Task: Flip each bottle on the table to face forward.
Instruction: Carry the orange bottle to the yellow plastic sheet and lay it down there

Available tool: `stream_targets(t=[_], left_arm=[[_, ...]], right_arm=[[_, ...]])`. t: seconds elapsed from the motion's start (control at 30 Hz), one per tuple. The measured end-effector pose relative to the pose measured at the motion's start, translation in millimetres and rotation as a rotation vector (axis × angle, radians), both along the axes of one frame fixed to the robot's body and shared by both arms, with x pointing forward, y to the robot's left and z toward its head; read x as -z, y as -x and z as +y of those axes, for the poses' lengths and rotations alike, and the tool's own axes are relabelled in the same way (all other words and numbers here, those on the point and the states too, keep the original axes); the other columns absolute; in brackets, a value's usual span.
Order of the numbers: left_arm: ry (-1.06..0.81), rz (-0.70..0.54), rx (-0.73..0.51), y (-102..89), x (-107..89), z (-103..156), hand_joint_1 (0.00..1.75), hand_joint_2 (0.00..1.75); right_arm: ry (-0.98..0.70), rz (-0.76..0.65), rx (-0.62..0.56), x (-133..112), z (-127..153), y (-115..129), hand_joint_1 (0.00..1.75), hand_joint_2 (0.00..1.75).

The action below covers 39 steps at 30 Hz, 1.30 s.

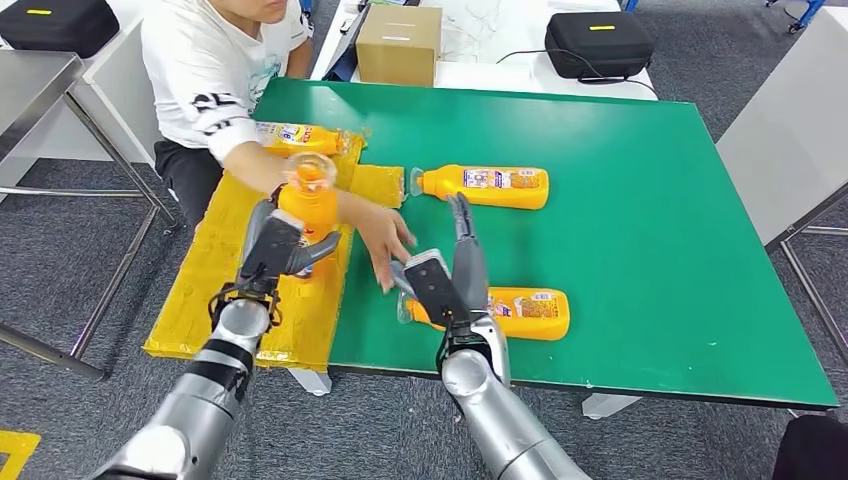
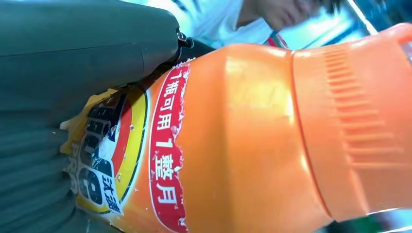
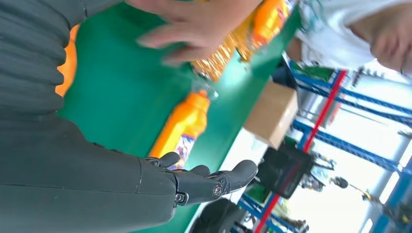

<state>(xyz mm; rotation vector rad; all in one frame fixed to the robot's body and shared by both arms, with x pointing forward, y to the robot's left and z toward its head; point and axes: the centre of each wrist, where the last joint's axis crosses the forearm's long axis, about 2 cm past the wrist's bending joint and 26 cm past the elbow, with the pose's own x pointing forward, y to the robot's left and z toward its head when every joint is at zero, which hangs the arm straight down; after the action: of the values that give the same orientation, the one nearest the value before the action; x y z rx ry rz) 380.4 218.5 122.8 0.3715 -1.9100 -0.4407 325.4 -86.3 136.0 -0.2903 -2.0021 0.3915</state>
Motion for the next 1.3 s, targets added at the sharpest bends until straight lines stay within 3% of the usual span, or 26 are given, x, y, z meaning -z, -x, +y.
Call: stream_targets(t=[0.3, 0.57, 1.0, 1.3], left_arm=[[-0.5, 0.034, 0.036, -20.7, 7.0, 64.7, 1.75, 1.75], [-0.76, 0.086, 0.135, -23.0, 12.1, 106.8, 1.75, 1.75], [-1.131, 0.268, 0.192, -35.5, 1.7, 139.6, 1.75, 1.75], [-1.188, 0.297, 0.205, -36.0, 3.2, 142.9, 1.75, 1.75]], right_arm=[[-0.064, -0.052, -0.005, -9.0, -17.5, 5.2, 0.0, 1.75], [-0.079, -0.07, -0.03, -10.8, -21.7, 4.4, 0.0, 1.75], [-0.1, -0.063, -0.079, -12.0, -17.5, 3.8, 0.0, 1.75], [-0.111, -0.057, -0.083, -12.5, -14.0, 3.8, 0.0, 1.75]])
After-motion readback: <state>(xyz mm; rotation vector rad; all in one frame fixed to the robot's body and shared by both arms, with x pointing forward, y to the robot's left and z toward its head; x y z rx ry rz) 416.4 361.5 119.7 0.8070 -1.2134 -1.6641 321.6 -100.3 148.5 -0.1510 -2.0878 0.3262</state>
